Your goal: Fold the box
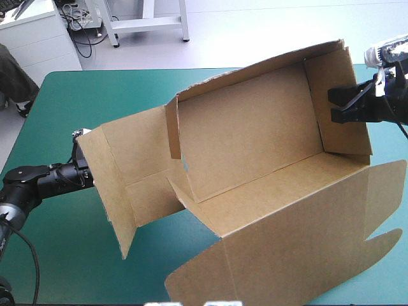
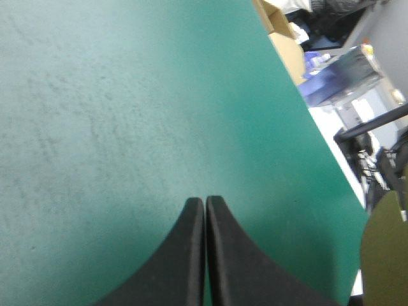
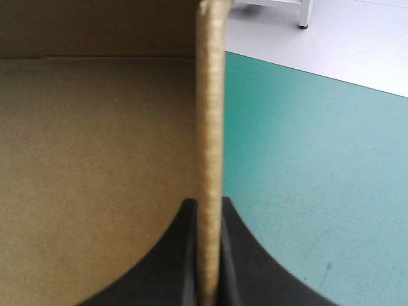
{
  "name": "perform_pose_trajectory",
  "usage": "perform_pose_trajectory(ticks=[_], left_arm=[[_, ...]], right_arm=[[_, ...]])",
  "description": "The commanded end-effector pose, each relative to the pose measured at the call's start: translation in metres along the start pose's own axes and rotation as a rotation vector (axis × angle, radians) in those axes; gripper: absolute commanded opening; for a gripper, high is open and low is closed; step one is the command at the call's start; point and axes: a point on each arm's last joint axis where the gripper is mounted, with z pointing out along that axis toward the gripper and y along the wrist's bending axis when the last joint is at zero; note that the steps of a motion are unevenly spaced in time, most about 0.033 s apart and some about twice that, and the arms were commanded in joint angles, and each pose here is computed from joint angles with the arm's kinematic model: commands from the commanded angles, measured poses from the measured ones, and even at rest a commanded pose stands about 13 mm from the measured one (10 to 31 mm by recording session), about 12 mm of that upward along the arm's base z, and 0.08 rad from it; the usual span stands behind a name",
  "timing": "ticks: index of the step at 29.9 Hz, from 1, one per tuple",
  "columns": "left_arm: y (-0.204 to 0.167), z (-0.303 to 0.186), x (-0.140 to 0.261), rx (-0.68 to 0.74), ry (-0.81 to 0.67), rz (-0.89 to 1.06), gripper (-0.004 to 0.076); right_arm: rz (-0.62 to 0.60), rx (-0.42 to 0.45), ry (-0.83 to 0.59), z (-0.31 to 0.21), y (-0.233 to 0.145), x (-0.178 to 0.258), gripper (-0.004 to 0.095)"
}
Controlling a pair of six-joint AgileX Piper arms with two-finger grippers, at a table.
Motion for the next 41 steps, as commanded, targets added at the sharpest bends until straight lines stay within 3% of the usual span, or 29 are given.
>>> perform_pose_trajectory(ticks=[1, 5, 14, 20, 25, 33, 41], left_arm=[[-0.021, -0.003, -0.008, 0.189, -0.034, 0.007, -0.0007], [-0.023, -0.004, -0.009, 0.194, -0.046, 0.008, 0.0031], [-0.029, 0.000, -0.010, 0.236, -0.067, -0.005, 0.0265], [-0.036, 0.005, -0.011, 0.267, -0.071, 0.002, 0.0276], [-0.049, 0.003, -0.017, 0.285, -0.074, 0.048, 0.0281], [-0.078, -0.010, -0.023, 0.305, -0.102, 0.138, 0.0390], [-0.090, -0.017, -0.029, 0.337, -0.154, 0.161, 0.0421]], right_arm=[[0.005, -0.002, -0.074, -0.012, 0.009, -0.009, -0.0022], [0.004, -0.002, -0.074, -0.012, 0.009, -0.009, -0.0022], [0.022, 0.009, -0.089, -0.005, 0.002, -0.011, -0.0021], [0.025, 0.007, -0.083, 0.002, -0.001, -0.012, -0.0021], [0.020, 0.068, -0.078, 0.013, -0.003, -0.014, -0.0021], [0.023, 0.070, -0.140, 0.031, -0.001, -0.023, -0.0021], [0.008, 0.089, -0.121, 0.048, 0.000, -0.024, -0.0019]])
